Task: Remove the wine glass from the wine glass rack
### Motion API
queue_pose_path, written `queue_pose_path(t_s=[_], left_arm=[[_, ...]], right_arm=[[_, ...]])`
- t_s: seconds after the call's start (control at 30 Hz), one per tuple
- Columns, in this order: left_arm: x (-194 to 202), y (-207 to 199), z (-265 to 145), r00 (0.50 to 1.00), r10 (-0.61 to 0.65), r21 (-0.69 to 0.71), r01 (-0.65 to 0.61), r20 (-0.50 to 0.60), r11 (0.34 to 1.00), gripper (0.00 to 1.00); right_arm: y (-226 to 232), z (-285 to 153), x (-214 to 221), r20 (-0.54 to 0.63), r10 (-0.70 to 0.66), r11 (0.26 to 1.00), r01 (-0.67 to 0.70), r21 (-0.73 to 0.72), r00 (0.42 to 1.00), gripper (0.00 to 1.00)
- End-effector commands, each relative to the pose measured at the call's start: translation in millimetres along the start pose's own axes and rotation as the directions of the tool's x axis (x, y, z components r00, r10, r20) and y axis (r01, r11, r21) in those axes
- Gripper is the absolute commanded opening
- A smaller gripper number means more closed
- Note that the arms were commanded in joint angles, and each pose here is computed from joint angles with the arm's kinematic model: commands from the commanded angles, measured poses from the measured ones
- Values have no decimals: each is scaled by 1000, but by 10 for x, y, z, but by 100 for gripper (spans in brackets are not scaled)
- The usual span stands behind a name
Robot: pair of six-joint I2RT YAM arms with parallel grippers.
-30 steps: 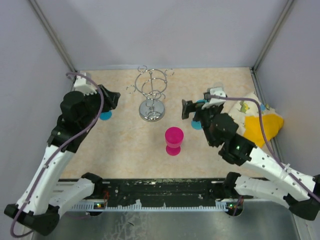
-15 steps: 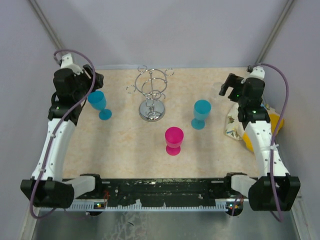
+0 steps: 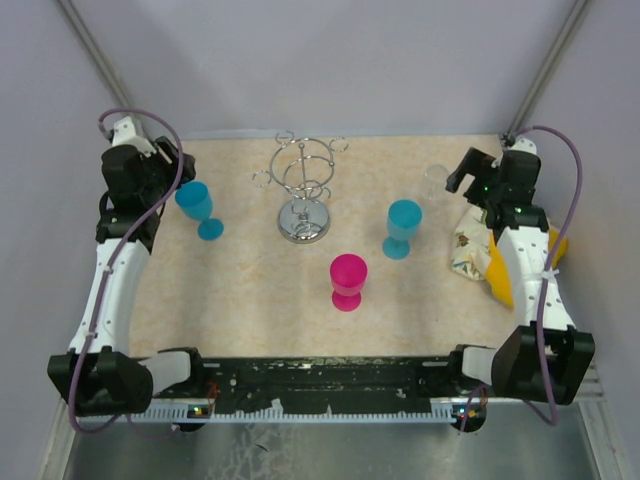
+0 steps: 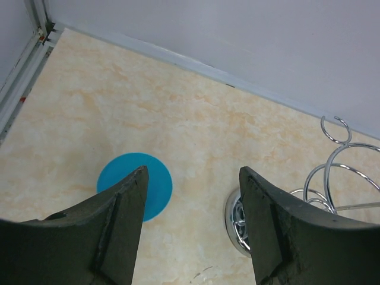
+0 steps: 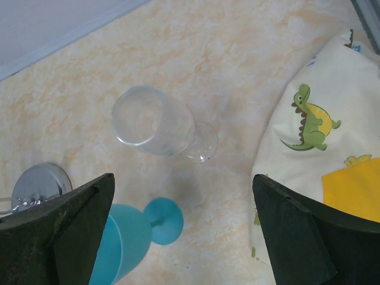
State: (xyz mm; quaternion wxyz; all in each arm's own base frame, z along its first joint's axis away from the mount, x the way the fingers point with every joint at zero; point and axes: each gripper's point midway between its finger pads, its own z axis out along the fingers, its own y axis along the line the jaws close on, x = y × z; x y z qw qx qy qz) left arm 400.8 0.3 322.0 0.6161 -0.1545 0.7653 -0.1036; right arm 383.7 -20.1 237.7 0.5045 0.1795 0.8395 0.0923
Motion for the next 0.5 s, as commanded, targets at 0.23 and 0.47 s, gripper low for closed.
queue_pose_path(t_s=[0.23,0.47], left_arm=[[97,-127,76,998,45,105,-40,-42,994,69],[230,-26,38,995,72,77,-67,-67,995,69]], right_arm=[[-78,-165,-161,85,-34,998,30,49,996,99],[-55,-154,-149,152,-14,1000,12,13,988,99]])
